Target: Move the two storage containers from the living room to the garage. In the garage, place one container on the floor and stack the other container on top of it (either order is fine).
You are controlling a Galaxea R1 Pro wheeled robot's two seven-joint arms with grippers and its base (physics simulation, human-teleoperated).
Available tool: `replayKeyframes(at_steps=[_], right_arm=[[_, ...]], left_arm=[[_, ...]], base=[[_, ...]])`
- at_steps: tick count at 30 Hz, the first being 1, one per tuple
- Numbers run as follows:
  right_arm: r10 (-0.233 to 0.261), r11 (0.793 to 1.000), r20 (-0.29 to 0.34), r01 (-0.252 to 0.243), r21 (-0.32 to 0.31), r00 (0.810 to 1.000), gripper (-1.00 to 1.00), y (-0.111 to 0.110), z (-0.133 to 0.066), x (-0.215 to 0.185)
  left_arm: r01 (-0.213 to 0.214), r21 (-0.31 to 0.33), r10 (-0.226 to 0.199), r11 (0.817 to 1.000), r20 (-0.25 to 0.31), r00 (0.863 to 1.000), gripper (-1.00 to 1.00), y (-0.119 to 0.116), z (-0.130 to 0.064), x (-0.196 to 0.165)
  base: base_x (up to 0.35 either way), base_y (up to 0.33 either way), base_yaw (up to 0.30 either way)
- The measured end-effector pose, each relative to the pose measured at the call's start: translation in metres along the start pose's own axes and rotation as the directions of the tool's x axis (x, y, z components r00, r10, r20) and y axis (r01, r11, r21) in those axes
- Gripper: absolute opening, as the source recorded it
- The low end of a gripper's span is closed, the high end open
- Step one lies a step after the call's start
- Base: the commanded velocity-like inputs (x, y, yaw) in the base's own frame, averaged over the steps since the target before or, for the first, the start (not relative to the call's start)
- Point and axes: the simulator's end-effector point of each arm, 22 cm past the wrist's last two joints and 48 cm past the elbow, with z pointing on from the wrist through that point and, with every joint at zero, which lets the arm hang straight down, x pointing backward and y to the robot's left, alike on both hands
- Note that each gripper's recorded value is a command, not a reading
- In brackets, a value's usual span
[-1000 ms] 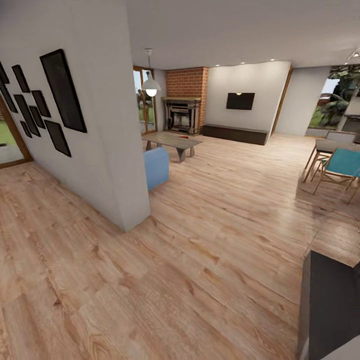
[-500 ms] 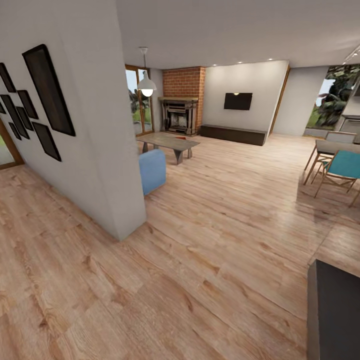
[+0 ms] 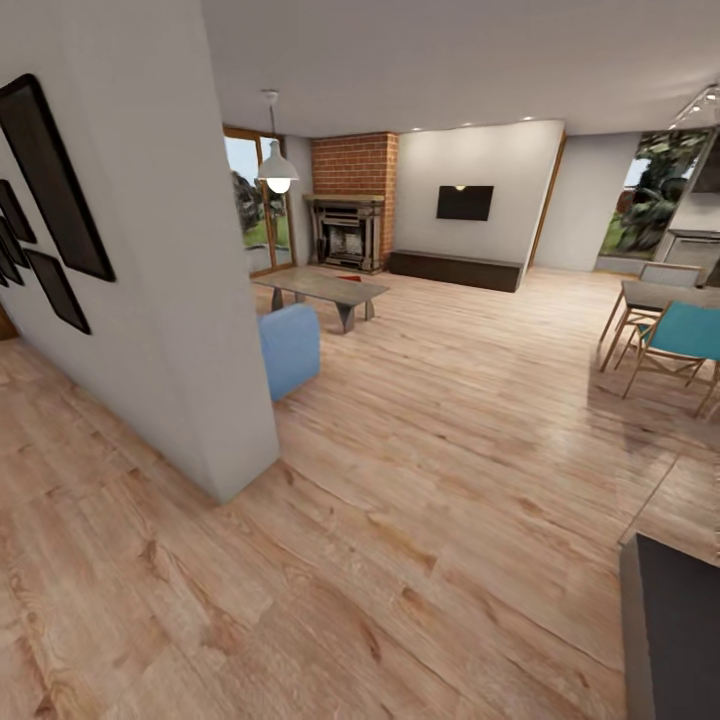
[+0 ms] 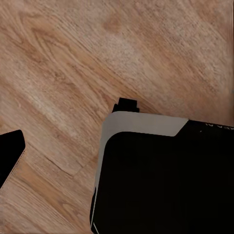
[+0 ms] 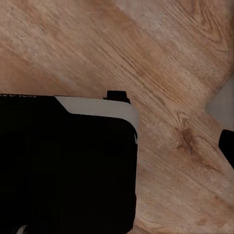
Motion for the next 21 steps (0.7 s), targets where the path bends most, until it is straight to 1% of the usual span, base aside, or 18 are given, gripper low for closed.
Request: replayKeyframes(at_steps=[21], right_arm=[[0.001,1.000,0.007,-0.001,-0.001,1.000,1.00,0.0008,-0.0008,-0.0026]], left_arm=[[0.002,-0.001,-0.002,1.000,0.008,1.000,1.00,0.0009,-0.0010,-0.0031]], base=[[0.323,0.000,-0.242]])
